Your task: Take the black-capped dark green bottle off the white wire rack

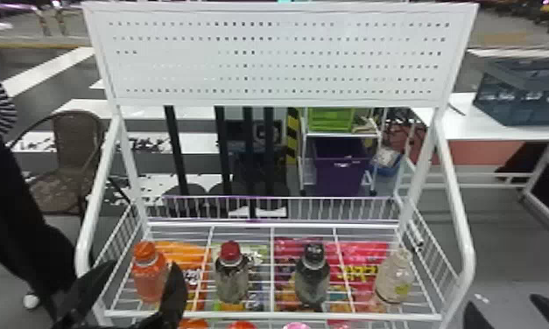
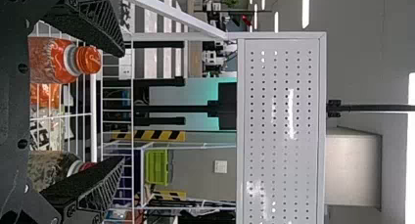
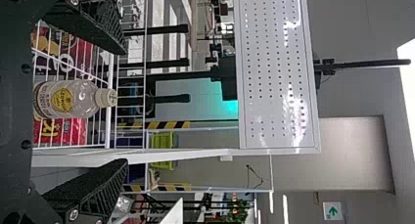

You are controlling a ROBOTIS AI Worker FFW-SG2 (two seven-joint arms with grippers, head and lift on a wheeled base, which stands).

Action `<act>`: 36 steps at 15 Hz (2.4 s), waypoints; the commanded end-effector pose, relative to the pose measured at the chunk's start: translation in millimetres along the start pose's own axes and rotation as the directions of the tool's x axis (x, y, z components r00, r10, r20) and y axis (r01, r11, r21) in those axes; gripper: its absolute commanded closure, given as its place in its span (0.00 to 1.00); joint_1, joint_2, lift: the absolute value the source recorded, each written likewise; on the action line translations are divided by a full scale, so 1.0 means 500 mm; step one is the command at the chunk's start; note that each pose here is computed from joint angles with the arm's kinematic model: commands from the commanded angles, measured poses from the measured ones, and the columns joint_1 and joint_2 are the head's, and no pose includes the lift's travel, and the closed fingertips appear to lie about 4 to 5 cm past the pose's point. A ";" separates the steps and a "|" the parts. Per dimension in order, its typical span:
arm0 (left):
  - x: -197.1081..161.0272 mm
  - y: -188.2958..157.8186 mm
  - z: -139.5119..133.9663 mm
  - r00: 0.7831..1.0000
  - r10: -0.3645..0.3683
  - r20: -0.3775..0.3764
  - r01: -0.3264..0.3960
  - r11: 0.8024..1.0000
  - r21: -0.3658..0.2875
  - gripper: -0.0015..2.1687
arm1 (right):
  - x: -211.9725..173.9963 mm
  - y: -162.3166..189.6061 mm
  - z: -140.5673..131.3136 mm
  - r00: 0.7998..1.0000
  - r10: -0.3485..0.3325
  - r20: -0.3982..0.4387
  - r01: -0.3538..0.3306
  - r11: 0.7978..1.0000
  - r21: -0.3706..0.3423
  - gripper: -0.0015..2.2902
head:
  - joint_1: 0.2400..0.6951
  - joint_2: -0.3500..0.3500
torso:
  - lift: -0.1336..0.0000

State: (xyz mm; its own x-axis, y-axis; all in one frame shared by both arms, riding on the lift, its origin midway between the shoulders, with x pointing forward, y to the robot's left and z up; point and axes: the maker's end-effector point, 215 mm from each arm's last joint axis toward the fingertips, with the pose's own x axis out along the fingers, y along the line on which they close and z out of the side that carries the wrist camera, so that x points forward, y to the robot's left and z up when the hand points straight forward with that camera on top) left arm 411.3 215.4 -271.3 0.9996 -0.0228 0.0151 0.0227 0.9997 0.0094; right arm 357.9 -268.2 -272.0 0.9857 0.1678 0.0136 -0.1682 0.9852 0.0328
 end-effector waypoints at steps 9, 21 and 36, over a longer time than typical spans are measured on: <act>0.003 0.014 0.001 1.000 0.012 -0.008 -0.012 1.000 0.005 0.07 | -0.001 -0.021 -0.007 1.000 -0.014 -0.011 0.014 1.000 -0.003 0.05 | 0.57 0.50 | 1.00; -0.005 0.006 0.018 1.000 0.007 0.004 -0.007 1.000 0.001 0.07 | 0.105 0.226 -0.315 0.992 0.119 0.035 -0.120 0.992 0.029 0.06 | 0.57 0.50 | 1.00; -0.004 0.004 0.005 1.000 -0.005 -0.021 0.006 1.000 0.011 0.07 | 0.396 0.308 -0.351 0.988 0.144 -0.047 -0.145 0.989 -0.017 0.06 | 0.57 0.50 | 1.00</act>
State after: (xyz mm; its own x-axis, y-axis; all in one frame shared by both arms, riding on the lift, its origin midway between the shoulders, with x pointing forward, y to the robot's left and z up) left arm 408.6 217.3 -267.2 0.9996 -0.0276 -0.0034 0.0277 0.9994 0.0191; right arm 520.7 -81.0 -436.1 0.9521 0.3056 -0.0076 -0.3055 0.9521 0.0145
